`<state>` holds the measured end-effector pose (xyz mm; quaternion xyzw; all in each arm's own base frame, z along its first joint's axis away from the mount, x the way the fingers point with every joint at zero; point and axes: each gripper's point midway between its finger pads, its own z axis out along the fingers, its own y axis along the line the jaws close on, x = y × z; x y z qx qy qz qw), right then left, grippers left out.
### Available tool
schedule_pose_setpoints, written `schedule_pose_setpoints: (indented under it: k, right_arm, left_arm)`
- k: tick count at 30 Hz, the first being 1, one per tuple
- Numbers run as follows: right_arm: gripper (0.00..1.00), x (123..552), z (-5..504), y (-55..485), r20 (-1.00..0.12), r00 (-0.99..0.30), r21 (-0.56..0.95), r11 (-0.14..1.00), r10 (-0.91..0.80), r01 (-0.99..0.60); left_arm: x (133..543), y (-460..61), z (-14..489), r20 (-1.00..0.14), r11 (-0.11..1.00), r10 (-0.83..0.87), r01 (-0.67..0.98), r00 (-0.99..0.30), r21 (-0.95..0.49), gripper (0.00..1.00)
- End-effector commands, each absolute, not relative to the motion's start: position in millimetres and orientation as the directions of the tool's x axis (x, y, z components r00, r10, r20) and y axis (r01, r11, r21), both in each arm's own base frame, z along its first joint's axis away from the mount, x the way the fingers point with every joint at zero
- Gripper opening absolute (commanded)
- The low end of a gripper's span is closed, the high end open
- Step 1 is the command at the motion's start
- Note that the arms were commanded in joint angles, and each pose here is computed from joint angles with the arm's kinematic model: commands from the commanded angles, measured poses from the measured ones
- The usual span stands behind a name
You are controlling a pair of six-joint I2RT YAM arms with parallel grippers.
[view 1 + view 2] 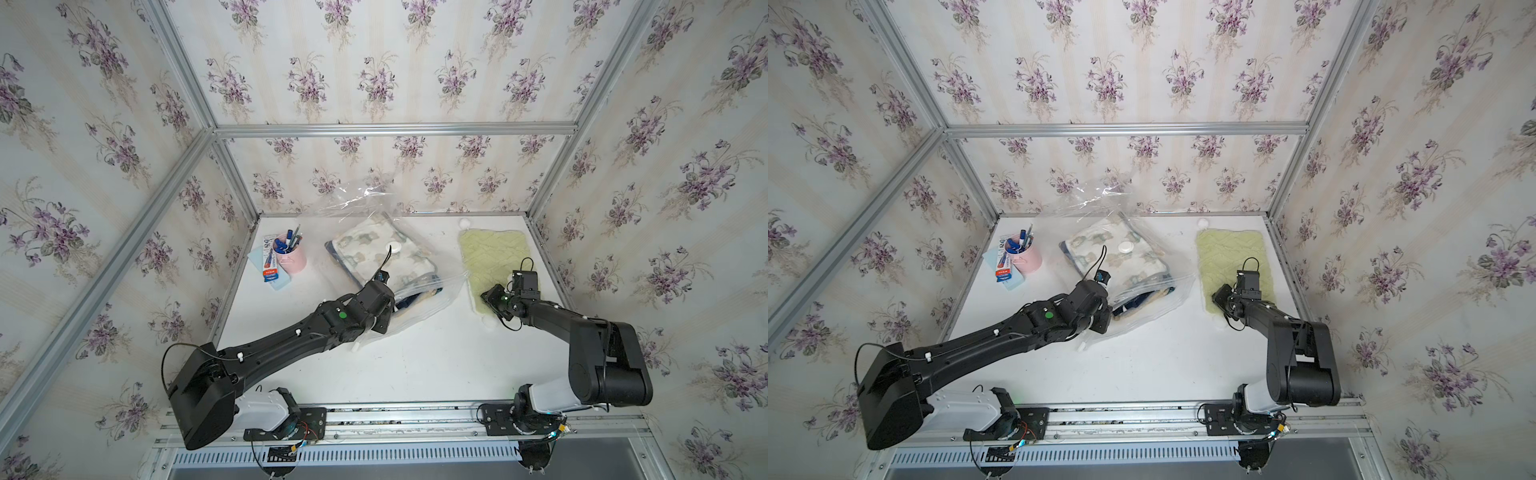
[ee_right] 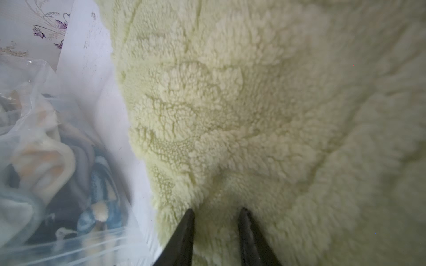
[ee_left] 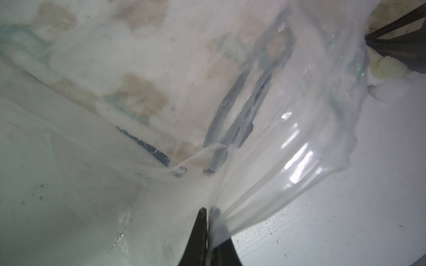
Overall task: Take the blanket out of the vacuum bag
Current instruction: Adjust the blanket at the center of the board, then take out the blanket from the vacuum bag.
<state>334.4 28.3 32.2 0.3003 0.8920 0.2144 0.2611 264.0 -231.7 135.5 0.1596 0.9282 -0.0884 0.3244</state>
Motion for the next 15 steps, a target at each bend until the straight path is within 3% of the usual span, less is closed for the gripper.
schedule_pose_setpoints:
  k: [1, 9, 15]
  right_arm:
    - [0.35, 333, 42, 22, -0.391, -0.651, 0.533, 0.737, 0.651, 0.416]
    - [0.37, 325, 99, 50, -0.434, -0.649, 0.650, 0.716, 0.625, 0.254]
    - [0.36, 281, 119, 124, -0.356, -0.723, 0.772, 0.622, 0.592, 0.130]
  left_arm:
    - [264, -229, 139, -0.630, 0.941, 0.226, 0.335, -0.743, -0.057, 0.11]
    - [270, -235, 148, -0.633, 0.932, 0.256, 0.359, -0.731, -0.037, 0.11]
    - [272, -240, 154, -0.647, 0.934, 0.225, 0.351, -0.729, -0.071, 0.11]
